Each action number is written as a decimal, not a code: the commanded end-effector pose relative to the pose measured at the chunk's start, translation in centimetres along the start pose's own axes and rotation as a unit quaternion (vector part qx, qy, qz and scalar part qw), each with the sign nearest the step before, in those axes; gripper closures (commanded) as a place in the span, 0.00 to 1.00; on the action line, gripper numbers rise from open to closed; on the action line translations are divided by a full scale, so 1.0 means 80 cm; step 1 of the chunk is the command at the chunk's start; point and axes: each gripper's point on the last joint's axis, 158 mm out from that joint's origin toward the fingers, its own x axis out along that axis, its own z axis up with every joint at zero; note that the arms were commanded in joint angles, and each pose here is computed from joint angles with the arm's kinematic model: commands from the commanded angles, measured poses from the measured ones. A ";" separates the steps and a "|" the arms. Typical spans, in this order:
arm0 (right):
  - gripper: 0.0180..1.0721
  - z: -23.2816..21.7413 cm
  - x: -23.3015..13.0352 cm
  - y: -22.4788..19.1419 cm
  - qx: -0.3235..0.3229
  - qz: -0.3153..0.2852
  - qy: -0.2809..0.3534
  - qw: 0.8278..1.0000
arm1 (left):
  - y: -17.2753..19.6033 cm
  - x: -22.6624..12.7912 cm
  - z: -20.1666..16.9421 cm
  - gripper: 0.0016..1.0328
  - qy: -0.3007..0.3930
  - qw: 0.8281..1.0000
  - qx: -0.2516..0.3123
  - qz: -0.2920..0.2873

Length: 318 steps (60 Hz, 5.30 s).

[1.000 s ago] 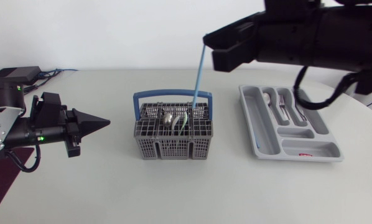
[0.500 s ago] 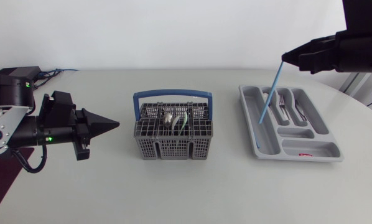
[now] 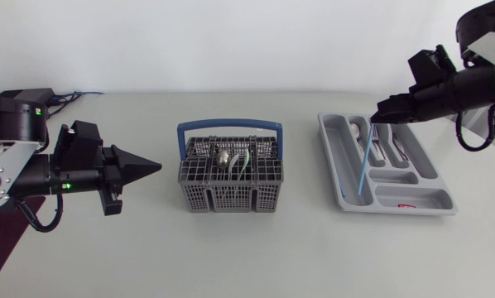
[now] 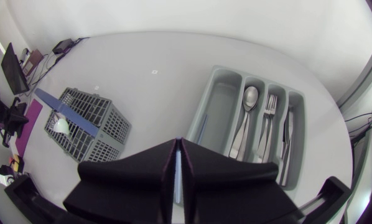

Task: Unload the cutlery basket into the drawer organizer.

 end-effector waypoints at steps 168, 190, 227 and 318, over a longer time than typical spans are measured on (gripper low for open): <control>0.40 -0.102 0.054 0.118 -0.070 0.042 0.002 0.997 | -0.068 0.110 0.110 0.53 0.161 0.979 0.008 0.127; 0.40 -0.108 0.051 0.117 -0.070 0.044 0.001 0.997 | -0.088 0.123 0.121 0.32 0.184 0.972 0.043 0.140; 0.40 -0.113 0.053 0.115 -0.071 0.042 -0.002 0.997 | -0.099 0.145 0.110 0.04 0.188 0.953 0.091 0.220; 0.40 -0.118 0.058 0.111 -0.080 0.041 -0.002 0.996 | -0.051 0.165 0.060 0.42 0.399 0.843 -0.073 0.354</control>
